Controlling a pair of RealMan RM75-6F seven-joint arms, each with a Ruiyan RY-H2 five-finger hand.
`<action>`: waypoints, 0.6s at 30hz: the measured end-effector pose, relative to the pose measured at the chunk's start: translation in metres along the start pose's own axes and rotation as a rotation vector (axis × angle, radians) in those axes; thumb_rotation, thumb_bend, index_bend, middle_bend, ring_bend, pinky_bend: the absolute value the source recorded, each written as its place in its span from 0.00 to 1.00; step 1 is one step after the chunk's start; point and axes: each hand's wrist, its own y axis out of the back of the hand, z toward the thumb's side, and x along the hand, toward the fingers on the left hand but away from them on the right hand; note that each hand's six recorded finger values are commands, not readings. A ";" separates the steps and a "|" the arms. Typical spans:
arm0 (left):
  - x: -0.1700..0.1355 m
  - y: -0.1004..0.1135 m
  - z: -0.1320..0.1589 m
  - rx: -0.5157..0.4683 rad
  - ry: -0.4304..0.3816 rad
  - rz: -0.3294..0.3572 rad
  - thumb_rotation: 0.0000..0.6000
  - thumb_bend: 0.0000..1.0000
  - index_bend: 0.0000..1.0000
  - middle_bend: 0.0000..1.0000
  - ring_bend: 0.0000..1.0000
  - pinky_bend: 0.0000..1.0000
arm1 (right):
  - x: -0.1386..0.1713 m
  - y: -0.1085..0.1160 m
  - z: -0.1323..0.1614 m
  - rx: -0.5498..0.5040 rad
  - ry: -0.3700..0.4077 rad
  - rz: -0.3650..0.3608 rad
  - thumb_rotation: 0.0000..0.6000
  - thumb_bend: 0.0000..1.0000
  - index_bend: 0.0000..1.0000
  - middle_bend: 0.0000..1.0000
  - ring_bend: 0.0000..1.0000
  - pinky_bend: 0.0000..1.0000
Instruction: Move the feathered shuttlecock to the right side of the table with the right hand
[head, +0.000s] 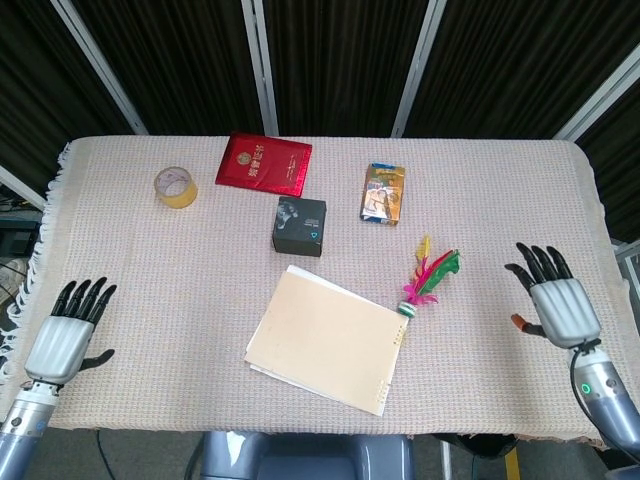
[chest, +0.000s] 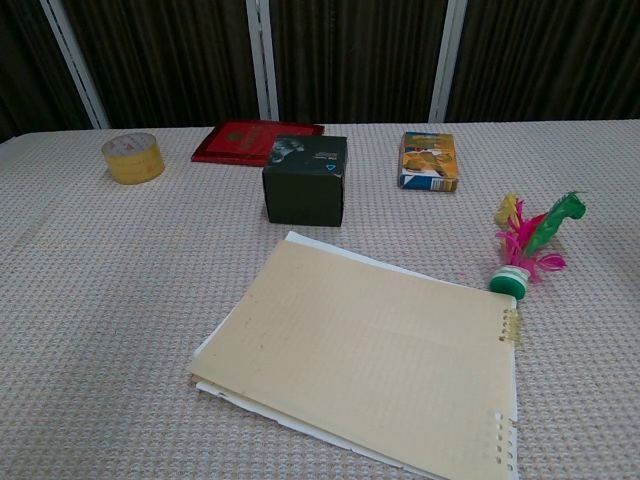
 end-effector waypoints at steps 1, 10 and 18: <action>0.001 -0.002 0.000 0.005 0.004 -0.004 0.94 0.04 0.00 0.00 0.00 0.00 | -0.011 -0.001 -0.001 0.003 0.014 0.007 1.00 0.15 0.20 0.00 0.00 0.00; 0.008 -0.013 0.002 0.053 0.049 -0.020 0.94 0.07 0.00 0.00 0.00 0.00 | -0.074 -0.023 -0.007 0.071 0.077 0.091 1.00 0.18 0.22 0.00 0.00 0.00; 0.013 -0.019 0.003 0.077 0.068 -0.027 0.94 0.09 0.00 0.00 0.00 0.00 | -0.103 -0.055 -0.007 0.138 0.107 0.176 1.00 0.18 0.24 0.00 0.00 0.00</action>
